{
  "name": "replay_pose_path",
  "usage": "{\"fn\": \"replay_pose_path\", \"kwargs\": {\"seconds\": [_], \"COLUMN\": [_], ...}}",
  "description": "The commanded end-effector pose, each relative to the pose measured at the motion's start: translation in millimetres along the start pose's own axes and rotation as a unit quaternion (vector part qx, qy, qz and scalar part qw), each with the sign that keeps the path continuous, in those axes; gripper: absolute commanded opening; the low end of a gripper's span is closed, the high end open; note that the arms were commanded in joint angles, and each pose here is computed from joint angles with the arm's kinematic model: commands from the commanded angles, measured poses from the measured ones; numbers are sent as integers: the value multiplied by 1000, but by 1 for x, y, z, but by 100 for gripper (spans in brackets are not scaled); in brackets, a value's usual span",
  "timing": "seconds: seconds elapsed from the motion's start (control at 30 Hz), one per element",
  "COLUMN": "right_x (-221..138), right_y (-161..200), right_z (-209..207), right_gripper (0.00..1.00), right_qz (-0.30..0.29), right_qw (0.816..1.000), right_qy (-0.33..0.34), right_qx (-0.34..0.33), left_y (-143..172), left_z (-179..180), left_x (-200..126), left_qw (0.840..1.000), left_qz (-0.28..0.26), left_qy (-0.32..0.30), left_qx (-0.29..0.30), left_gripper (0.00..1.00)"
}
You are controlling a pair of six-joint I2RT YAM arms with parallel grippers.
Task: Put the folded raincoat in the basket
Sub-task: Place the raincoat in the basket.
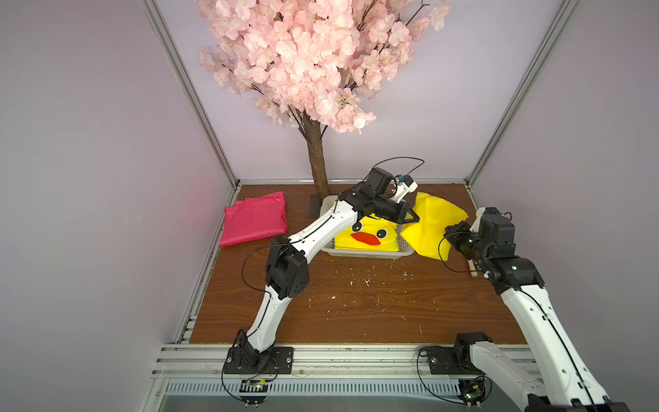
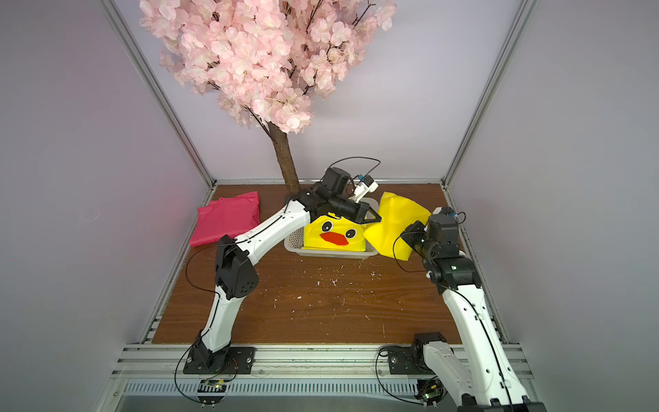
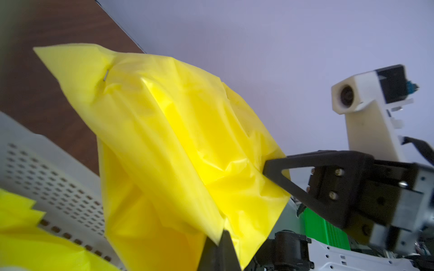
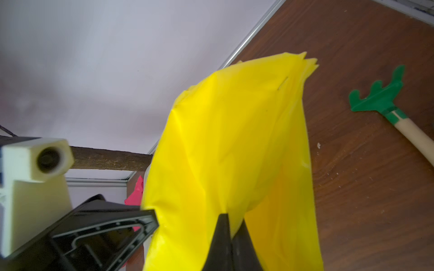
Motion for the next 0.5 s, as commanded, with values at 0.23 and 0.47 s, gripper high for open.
{"fn": "replay_pose_path", "kwargs": {"seconds": [0.23, 0.47], "right_x": [70, 132], "right_y": [-18, 1], "right_z": [59, 89], "right_gripper": [0, 0], "right_qz": [36, 96], "right_qw": [991, 983], "right_qy": [-123, -132], "right_qx": [-36, -80], "left_y": [-13, 5], "left_z": [69, 115], "left_x": [-79, -112], "left_qw": [990, 980], "left_qz": [-57, -60], "left_qy": [-129, -189], "left_qx": [-1, -33], "left_gripper": [0, 0]}}
Point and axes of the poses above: each gripper's point midway between its finger pads, its own x axis out along the fingers, its own z axis along the line the jaws close on, y = z × x, the point moved 5 cm from there along -x, back along the fingers, and after that the axes turned 1 degree about -x, right-handed, at the moved point
